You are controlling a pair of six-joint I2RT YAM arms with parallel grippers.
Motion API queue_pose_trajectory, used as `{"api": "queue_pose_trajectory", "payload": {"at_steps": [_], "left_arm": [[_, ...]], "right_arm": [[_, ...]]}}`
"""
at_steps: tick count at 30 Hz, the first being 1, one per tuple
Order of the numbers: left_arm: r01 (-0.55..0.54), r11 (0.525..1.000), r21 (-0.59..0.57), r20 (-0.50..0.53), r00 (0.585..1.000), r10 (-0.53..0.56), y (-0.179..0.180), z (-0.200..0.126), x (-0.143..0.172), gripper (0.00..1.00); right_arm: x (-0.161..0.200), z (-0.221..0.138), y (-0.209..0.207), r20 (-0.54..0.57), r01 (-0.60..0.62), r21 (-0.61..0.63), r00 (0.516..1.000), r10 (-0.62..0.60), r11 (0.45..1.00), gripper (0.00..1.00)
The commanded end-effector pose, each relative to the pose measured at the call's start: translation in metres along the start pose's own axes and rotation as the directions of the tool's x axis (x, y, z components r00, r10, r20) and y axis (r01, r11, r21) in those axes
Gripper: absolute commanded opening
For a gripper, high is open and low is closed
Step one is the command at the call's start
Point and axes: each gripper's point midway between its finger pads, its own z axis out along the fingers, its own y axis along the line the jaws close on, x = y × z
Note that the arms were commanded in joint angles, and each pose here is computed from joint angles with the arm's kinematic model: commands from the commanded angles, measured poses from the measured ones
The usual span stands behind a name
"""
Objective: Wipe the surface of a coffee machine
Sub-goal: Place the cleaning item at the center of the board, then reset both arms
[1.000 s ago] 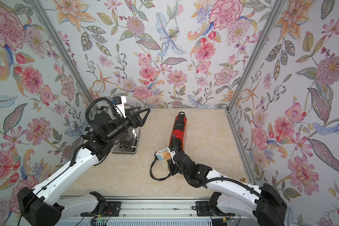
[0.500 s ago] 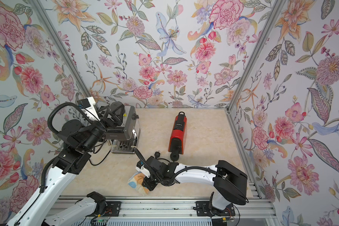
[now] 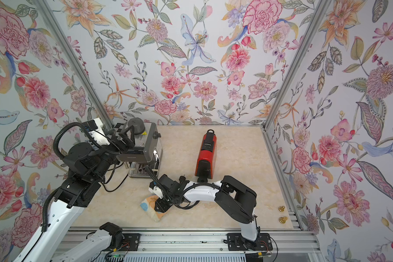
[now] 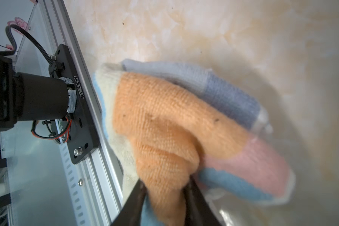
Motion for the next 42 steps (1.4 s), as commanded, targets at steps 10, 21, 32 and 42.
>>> {"api": "queue_pose_trajectory", "payload": {"at_steps": [10, 21, 32, 42], "left_arm": [[0.005, 0.979, -0.205, 0.023, 1.0, -0.001, 0.064, 0.008, -0.007, 0.99], [0.012, 0.839, -0.544, 0.028, 1.0, 0.004, 0.162, 0.002, -0.009, 0.99], [-0.001, 0.606, -0.796, -0.016, 1.0, -0.02, 0.253, -0.014, 0.026, 0.99], [-0.071, 0.429, -0.901, -0.088, 0.996, -0.019, 0.313, -0.033, 0.061, 0.99]], "right_arm": [[-0.048, -0.077, 0.004, 0.239, 0.152, 0.069, 0.957, -0.165, 0.986, 1.0], [-0.084, -0.277, -0.071, 0.585, -0.035, 0.32, 0.794, -0.168, 0.947, 1.0], [-0.001, -0.428, -0.28, 0.788, -0.631, 0.513, 0.616, -0.026, 0.582, 1.0], [0.081, -0.395, -0.374, 0.774, -0.737, 0.533, 0.623, 0.111, 0.416, 1.0]]}}
